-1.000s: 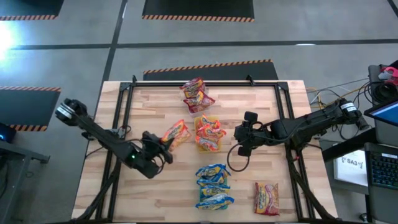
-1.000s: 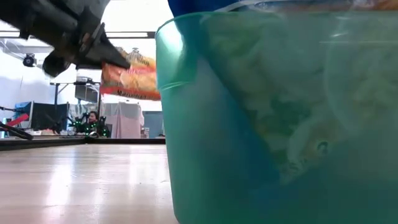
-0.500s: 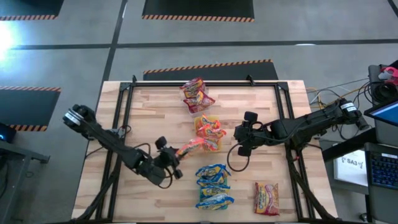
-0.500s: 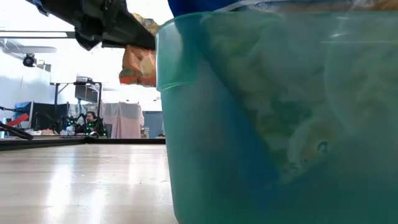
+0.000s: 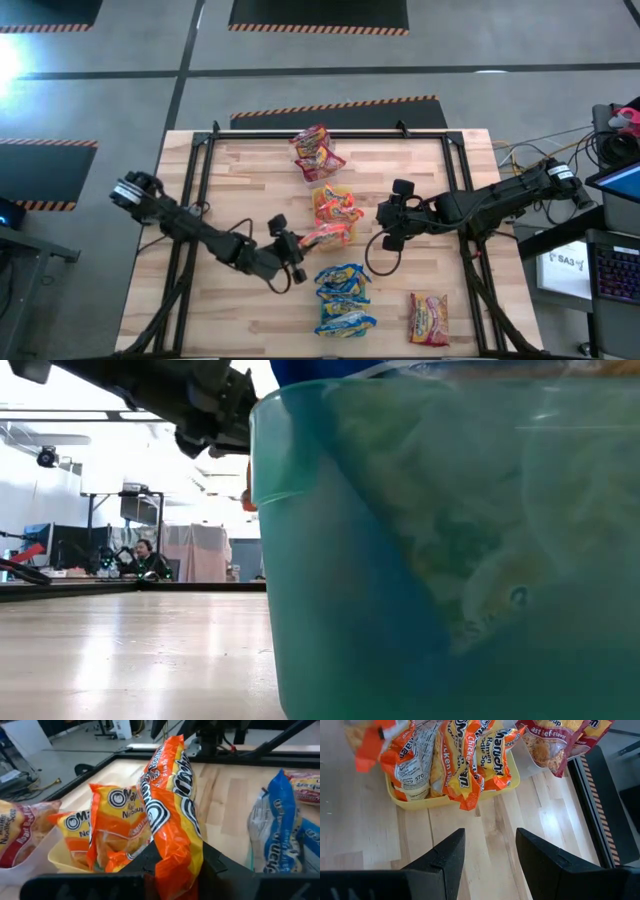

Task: Sort Maruchan noodles
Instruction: Put the orange noodle pack into the yellow bin

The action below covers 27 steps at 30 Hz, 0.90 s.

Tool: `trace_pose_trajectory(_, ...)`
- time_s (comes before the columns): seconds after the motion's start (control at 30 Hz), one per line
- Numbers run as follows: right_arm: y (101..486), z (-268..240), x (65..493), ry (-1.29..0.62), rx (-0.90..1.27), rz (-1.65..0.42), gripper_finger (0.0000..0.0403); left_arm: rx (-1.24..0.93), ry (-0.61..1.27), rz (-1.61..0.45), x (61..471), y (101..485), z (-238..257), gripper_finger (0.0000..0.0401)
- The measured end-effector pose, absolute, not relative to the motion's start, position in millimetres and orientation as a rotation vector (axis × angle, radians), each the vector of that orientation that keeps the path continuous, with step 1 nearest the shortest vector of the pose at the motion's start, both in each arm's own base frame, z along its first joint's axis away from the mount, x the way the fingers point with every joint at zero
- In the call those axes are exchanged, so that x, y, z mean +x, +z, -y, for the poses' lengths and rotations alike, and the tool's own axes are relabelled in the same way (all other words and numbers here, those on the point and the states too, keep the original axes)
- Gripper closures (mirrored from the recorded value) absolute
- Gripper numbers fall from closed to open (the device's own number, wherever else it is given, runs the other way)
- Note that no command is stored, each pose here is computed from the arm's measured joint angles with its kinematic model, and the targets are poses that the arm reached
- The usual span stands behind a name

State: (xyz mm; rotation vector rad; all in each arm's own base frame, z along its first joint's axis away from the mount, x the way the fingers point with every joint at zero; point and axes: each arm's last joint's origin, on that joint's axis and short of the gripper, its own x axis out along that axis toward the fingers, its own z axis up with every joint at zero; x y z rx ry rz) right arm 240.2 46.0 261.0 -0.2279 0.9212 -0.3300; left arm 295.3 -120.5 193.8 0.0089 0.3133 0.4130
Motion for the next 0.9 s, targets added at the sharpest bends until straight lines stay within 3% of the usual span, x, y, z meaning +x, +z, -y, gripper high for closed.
trace_pose_trajectory(0.7,261,-46,240,-0.330,-0.228,-0.922,0.0236,0.099,0.564,-0.339,322,183,61,0.0359)
trace_pose_trajectory(0.9,261,-46,240,-0.330,-0.228,-0.922,0.0236,0.104,0.547,-0.256,325,192,62,0.0359)
